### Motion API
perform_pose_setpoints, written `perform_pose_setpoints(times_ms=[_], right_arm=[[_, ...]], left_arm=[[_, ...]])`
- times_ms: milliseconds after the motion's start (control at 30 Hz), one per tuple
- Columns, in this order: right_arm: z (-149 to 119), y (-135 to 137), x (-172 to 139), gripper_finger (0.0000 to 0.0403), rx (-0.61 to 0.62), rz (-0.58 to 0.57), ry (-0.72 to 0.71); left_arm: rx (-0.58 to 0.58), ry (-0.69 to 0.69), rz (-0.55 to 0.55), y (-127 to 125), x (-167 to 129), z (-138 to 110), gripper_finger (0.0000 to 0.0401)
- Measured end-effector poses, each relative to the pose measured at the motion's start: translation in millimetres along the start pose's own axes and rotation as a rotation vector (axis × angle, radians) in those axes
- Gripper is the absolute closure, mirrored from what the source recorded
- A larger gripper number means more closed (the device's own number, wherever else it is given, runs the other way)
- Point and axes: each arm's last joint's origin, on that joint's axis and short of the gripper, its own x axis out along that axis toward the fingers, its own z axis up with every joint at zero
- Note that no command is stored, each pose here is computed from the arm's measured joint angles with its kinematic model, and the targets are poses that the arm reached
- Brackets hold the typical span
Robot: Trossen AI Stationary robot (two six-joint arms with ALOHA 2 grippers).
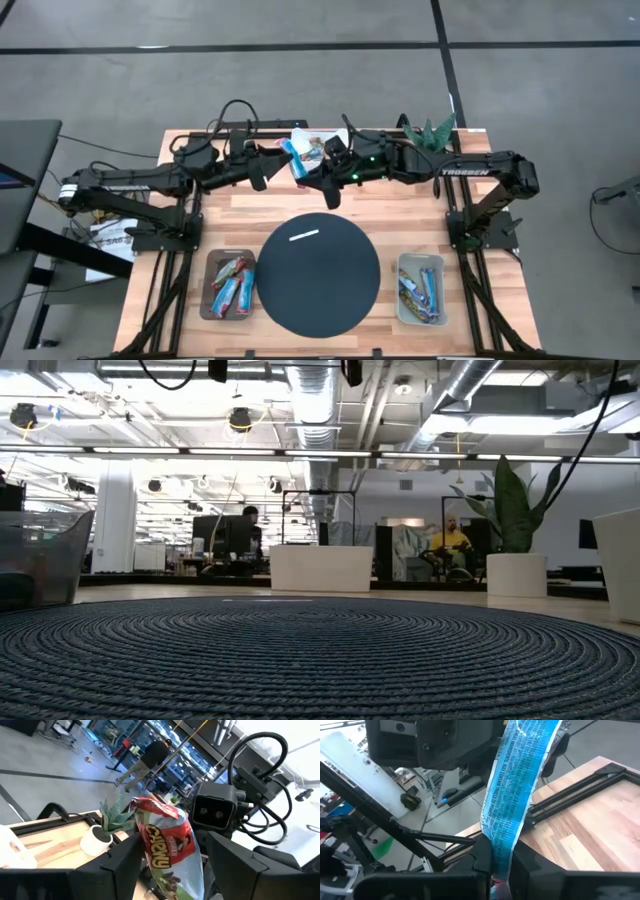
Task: Pick and place Granola Bars by type
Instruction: Put the red granola bar into the black bin
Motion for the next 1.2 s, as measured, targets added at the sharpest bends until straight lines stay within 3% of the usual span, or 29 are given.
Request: perform_pose_setpoints(times_ms=[333, 767, 967, 1200], right_arm=[[0.5, -0.9, -0.3, 0.0386, -0.023, 0.017, 0.009], [1.7, 0.3, -0.3, 0.0382, -0.027, 0.043, 0.001], [3.0, 1.2, -0.3, 0.0350, -0.031, 0.054, -0.011], [4.1, -0.9, -0.7, 0.0342, -0.029, 0.048, -0.014]], left_arm=[[-0.022, 0.006, -0.005, 3.2, 1.1, 2.6, 0.0198], [-0.024, 0.009, -0.009, 3.0, 1.1, 2.5, 0.0329], [-0.025, 0.008, -0.009, 2.9, 1.0, 2.6, 0.0333], [-0.024, 0.011, -0.011, 2.9, 0.9, 2.5, 0.0334]])
